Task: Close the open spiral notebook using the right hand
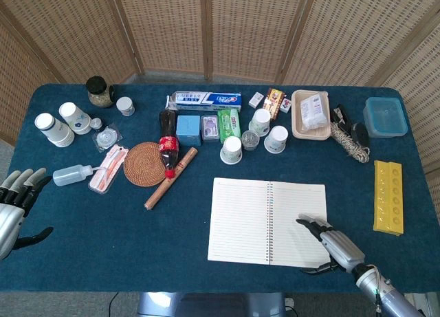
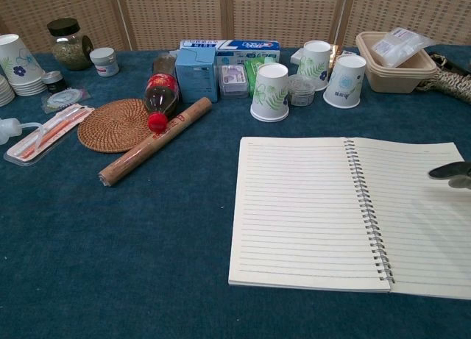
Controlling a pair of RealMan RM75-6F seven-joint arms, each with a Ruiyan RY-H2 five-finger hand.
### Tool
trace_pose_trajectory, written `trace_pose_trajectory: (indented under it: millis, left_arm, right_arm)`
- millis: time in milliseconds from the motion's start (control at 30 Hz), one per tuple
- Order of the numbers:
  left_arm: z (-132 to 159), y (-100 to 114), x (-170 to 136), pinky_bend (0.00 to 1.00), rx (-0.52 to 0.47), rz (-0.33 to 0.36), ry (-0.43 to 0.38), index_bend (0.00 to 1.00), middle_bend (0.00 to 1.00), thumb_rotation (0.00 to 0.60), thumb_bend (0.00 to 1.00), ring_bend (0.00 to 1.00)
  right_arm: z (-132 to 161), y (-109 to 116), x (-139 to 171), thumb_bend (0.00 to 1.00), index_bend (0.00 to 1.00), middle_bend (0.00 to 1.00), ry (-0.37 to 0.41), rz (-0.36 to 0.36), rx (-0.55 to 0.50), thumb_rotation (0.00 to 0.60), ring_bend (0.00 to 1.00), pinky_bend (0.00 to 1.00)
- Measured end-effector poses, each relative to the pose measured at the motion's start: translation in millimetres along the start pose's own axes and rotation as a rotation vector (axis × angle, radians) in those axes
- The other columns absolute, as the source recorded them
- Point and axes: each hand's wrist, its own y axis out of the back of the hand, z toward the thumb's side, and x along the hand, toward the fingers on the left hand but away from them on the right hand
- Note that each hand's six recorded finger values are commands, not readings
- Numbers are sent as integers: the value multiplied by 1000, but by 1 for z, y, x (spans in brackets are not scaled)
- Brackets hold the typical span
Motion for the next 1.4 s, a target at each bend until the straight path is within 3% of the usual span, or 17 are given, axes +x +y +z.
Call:
trace_pose_trajectory:
  millis: [133, 300, 833, 1400]
  left_arm:
    - [4, 2, 3, 0, 0, 3, -5, 0, 0, 600, 0, 0]
    - [5, -1, 3, 0, -2, -6, -3, 0, 0, 600, 0, 0]
    - [7, -2, 3, 0, -10, 0, -6, 0, 0, 600, 0, 0]
    - [13, -4, 4, 0, -18, 1, -21, 0, 0, 600, 0, 0]
  right_arm:
    - [8, -4, -13, 65, 87, 32, 26, 41, 22, 417, 0, 0]
    - [14, -10, -22, 81, 91, 35, 35, 78, 30, 418, 0, 0]
    - [10, -25, -22, 88, 128, 139, 25, 118, 67, 418, 0, 0]
    - [-9, -46, 15, 97, 136, 164, -29, 159, 86, 417, 0, 0]
